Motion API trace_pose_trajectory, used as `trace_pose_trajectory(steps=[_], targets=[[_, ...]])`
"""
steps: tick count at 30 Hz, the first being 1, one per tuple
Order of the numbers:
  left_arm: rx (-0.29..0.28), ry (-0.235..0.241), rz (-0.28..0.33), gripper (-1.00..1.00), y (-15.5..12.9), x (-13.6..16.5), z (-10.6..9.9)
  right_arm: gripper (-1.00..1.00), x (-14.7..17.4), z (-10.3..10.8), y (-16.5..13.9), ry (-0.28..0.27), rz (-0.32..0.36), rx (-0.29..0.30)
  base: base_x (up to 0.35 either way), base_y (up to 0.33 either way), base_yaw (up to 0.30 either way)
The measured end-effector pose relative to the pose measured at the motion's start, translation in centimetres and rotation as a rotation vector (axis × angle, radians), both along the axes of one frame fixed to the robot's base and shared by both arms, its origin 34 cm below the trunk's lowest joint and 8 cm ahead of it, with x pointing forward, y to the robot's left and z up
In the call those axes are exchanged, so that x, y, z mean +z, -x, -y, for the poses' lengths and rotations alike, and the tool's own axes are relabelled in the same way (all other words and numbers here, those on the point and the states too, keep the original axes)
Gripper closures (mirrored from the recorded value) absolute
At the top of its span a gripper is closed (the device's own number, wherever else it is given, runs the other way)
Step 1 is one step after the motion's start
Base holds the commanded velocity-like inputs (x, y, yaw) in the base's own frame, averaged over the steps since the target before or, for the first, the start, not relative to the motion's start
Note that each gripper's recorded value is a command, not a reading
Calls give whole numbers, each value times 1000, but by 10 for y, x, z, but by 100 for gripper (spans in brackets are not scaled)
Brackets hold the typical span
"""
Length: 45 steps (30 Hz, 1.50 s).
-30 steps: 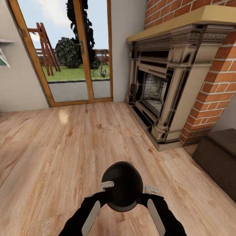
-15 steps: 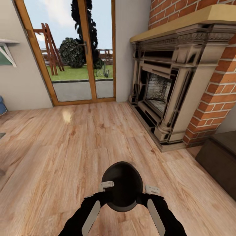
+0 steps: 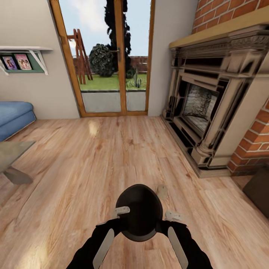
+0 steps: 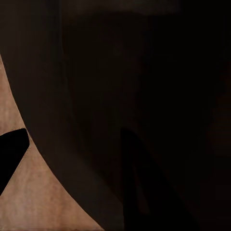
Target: Place each of the two pumpkins and all three candles from the living room inside a cabinet in the living room (use any cabinet), then make sure every cabinet is closed, and position the cauldron so it is next to a table in the living room.
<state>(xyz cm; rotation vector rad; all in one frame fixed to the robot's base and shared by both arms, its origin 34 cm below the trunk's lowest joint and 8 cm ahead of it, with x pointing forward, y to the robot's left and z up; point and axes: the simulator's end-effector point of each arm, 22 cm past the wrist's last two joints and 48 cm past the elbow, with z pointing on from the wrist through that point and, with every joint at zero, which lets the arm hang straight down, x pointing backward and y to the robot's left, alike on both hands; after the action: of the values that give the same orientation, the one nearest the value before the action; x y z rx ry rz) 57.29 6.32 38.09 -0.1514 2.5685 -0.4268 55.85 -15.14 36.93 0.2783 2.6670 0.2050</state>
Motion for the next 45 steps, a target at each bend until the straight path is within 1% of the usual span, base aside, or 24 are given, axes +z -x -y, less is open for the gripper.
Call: trace_pose_trajectory(steps=[7,45], targets=[[0,0,0,100,0,0,0,100,0,0,0,0,0,0,-72,0,285],[-1,-1,1,100,0,0,0,100,0,0,0,0,1,-1,-1,0,286]])
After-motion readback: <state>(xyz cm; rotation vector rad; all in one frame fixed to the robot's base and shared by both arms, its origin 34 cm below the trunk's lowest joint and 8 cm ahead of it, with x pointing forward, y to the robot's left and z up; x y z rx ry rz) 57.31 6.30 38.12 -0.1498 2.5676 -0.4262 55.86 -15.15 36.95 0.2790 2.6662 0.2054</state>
